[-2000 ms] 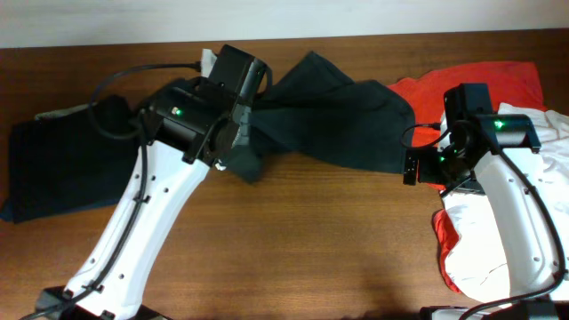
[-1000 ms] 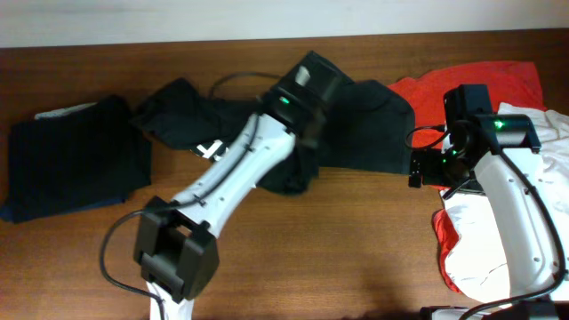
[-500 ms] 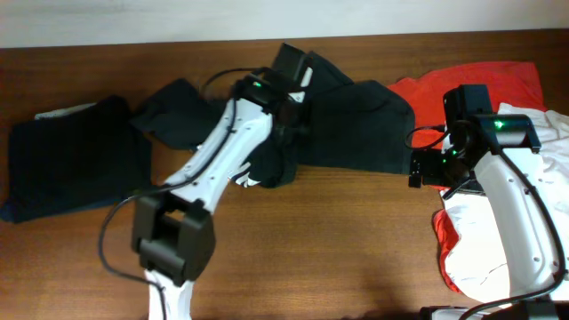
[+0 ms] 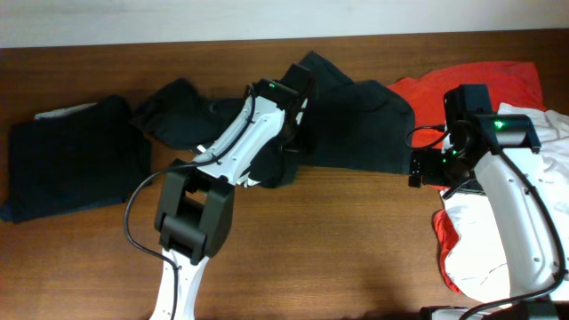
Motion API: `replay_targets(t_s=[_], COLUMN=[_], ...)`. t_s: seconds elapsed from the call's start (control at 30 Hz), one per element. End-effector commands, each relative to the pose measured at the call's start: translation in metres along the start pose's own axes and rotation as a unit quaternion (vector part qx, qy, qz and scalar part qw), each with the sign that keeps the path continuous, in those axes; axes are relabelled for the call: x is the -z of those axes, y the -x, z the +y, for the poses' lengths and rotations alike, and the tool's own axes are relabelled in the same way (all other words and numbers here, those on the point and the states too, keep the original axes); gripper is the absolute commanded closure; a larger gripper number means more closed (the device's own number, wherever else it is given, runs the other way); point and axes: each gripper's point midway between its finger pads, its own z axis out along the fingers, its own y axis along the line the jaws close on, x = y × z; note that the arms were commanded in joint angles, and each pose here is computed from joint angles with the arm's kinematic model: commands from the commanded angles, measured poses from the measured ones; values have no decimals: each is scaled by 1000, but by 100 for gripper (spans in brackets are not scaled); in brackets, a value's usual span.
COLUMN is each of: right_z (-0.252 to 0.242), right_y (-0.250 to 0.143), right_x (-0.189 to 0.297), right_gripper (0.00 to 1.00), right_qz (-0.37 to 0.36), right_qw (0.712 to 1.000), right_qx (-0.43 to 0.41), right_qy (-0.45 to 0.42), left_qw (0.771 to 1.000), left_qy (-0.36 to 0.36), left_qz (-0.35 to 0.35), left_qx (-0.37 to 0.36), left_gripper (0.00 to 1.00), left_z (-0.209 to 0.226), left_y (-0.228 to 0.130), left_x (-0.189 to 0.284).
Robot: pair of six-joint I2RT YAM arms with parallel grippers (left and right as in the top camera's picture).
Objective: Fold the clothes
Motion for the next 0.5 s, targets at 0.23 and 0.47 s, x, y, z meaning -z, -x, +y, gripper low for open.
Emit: replay_targets(t_s=[0.23, 0.47], right_z=[-3, -3], right_y=[-1, -1], right_x=[-3, -3], right_gripper=[1, 1], right_qz=[-4, -4], right_qw=[1000, 1000], right_qx=[-9, -9], right_qy=[-6, -6], left_qw=[996, 996], left_qy=[-36, 46], left_qz=[2, -28], left_qx=[80, 66], left_gripper=[48, 48], left_z=[-24, 6], left_y=[0, 11], left_x=[6, 1])
